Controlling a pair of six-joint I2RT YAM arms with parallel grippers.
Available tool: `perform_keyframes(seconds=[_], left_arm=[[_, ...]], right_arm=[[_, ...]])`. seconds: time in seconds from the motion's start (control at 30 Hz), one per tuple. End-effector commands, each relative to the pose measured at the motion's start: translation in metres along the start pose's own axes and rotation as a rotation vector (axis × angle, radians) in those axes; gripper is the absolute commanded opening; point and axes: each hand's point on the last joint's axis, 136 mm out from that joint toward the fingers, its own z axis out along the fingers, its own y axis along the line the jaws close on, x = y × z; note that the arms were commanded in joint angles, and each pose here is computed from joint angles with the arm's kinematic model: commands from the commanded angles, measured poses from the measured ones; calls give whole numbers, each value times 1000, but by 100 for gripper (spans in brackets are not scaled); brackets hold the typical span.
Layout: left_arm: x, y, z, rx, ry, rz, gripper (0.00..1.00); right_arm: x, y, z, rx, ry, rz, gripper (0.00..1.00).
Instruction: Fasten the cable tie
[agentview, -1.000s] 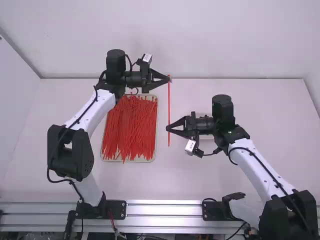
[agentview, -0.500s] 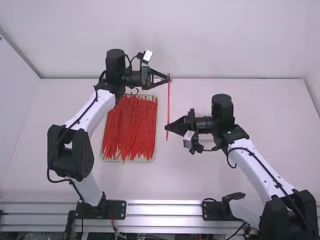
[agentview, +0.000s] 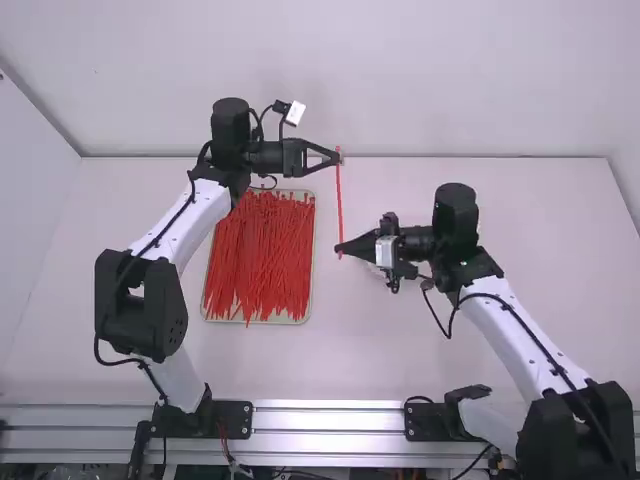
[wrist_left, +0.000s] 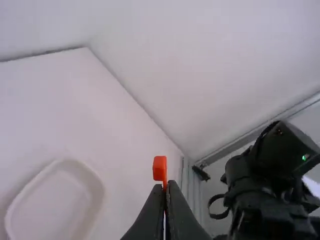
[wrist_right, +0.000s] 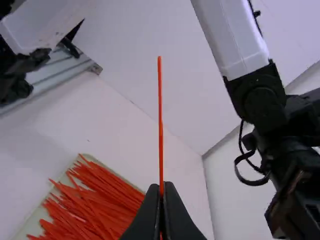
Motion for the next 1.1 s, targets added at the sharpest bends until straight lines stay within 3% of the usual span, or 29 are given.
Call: perform_keyframes(seconds=[0.0, 0.13, 0.3, 0.5, 0.77, 1.07], left_arm=[[-3, 6, -3, -25, -16, 159, 2], [-3, 7, -3, -31, -14, 401, 2], [0, 8, -3, -33, -6, 605, 2], [3, 10, -3, -33, -3, 646, 2], [10, 15, -3, -38, 20, 750, 2], [6, 33, -13, -132, 39, 1007, 2]], right_arm=[[-8, 3, -7, -26, -53, 159, 0], [-3, -25, -15, 79, 4, 328, 0], [13, -58, -20, 271, 93, 382, 0], [59, -72, -5, 363, 111, 513, 0], [93, -71, -1, 285, -71, 912, 0], [75, -48, 21, 85, -142, 1280, 0]])
